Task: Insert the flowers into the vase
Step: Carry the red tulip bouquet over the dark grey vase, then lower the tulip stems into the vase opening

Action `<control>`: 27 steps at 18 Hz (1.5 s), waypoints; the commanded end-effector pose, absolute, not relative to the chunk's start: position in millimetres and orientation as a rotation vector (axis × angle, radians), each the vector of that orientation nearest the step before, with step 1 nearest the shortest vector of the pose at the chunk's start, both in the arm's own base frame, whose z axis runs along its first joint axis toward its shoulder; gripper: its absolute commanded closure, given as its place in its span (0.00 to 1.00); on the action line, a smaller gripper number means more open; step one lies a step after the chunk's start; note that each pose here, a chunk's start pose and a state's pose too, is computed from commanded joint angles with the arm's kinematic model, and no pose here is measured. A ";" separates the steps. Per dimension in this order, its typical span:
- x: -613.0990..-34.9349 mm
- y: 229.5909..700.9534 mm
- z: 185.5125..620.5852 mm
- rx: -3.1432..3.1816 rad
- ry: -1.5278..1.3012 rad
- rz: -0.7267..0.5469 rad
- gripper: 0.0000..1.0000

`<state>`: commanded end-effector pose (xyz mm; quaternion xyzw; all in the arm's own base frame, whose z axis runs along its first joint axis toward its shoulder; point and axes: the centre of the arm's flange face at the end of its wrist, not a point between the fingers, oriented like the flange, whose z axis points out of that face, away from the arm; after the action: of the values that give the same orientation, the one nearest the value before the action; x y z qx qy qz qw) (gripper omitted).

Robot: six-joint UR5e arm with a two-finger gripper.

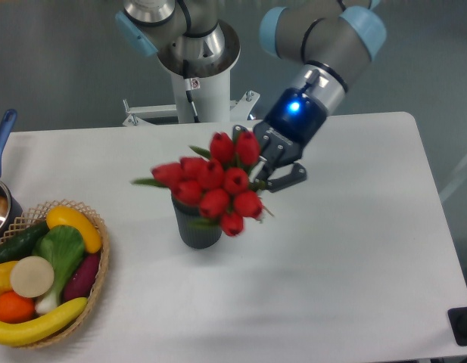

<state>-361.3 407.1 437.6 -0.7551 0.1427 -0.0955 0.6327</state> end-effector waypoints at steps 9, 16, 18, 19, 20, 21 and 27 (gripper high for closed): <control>-297.6 381.4 448.4 -1.667 0.339 -0.238 0.75; -299.4 383.5 437.6 -1.684 0.324 -0.255 0.75; -299.9 383.6 431.5 -1.688 0.316 -0.263 0.75; -301.4 384.3 429.0 -1.687 0.318 -0.263 0.75; -303.0 385.0 425.1 -1.688 0.317 -0.266 0.75; -303.2 385.1 420.2 -1.690 0.313 -0.272 0.75; -295.6 381.8 388.4 -1.695 0.309 -0.291 0.75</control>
<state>-295.6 381.8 388.4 -0.7436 0.1355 -0.1275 0.6422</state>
